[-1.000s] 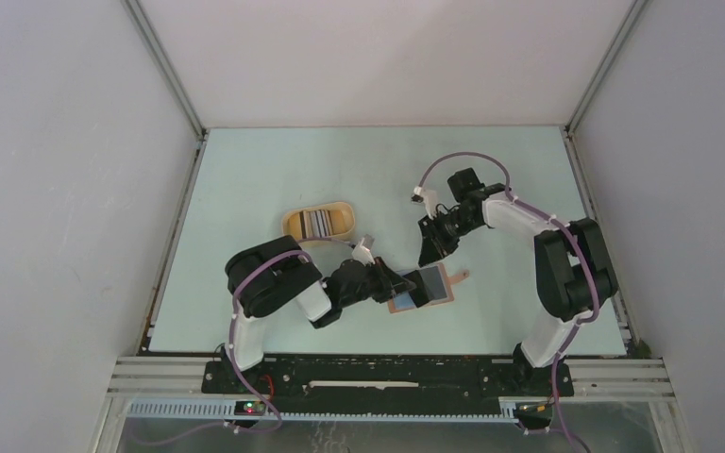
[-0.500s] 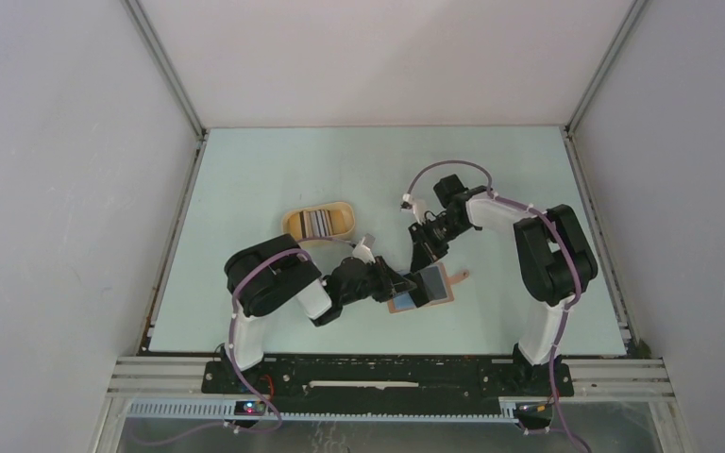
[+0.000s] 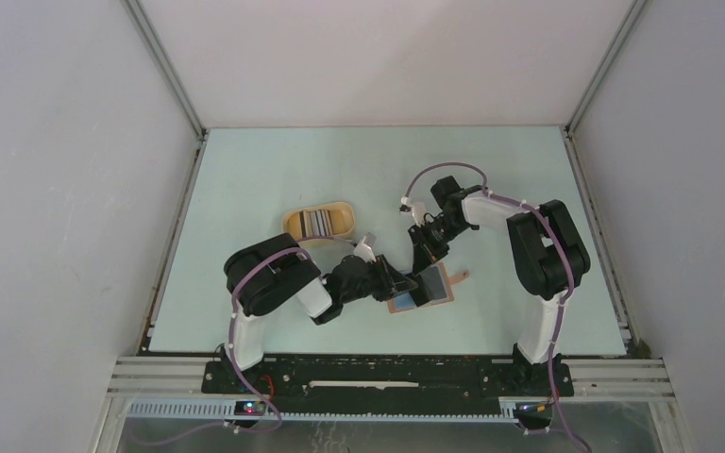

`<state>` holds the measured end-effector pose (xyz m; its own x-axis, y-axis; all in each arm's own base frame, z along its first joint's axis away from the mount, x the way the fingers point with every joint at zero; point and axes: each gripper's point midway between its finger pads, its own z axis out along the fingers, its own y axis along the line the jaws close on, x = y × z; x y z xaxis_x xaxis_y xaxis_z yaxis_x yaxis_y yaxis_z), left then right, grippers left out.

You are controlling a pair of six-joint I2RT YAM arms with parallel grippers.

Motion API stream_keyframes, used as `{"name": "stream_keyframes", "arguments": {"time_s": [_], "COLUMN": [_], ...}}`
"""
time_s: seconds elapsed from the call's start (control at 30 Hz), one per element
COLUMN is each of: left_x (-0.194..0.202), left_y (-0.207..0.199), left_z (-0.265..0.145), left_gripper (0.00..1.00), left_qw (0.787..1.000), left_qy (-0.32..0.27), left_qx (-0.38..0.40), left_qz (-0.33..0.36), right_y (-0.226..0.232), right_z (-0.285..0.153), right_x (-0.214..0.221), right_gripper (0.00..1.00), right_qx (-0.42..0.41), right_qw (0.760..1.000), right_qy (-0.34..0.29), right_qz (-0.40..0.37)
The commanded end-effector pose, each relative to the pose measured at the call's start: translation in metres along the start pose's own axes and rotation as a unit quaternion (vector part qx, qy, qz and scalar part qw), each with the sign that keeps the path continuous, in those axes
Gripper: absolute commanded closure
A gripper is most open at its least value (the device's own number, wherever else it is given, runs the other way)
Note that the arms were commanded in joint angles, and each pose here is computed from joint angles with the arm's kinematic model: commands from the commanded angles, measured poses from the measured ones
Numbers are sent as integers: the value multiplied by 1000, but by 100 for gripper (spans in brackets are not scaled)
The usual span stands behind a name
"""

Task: Put the credit cards into the card holder
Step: Insert the credit card into the card holder.

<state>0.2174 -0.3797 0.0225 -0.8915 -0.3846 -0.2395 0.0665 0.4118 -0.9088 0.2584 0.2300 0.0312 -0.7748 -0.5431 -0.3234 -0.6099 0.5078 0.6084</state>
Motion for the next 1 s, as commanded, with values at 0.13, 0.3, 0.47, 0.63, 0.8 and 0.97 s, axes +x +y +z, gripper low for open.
{"name": "stream_keyframes", "arguments": {"time_s": [0.13,0.3,0.47,0.63,0.8,0.97], "left_x": [4,2,0,-1,-2,-1], "left_y": [18,19,20,22,23,25], "left_z": [-2,-4,-4,-4,-3,-2], "left_gripper": [72,71,71,77,83,85], "left_qw": [999,999,999,999,999,999], "left_qy": [12,10,8,7,9,12], "left_qx": [-34,-36,-36,-40,-41,-46], "left_qz": [0,-1,-2,-3,-4,-8], "right_y": [-8,-11,-12,-11,1,11], "right_z": [-3,-4,-4,-6,-13,-29], "right_x": [-4,-3,-2,-3,-10,-19], "right_gripper": [82,83,83,83,82,81], "right_qx": [28,35,36,33,10,-4], "right_qw": [1000,999,999,999,1000,999], "right_qy": [9,11,12,9,-11,-38], "right_qz": [-5,-5,-2,-3,-12,-28]}}
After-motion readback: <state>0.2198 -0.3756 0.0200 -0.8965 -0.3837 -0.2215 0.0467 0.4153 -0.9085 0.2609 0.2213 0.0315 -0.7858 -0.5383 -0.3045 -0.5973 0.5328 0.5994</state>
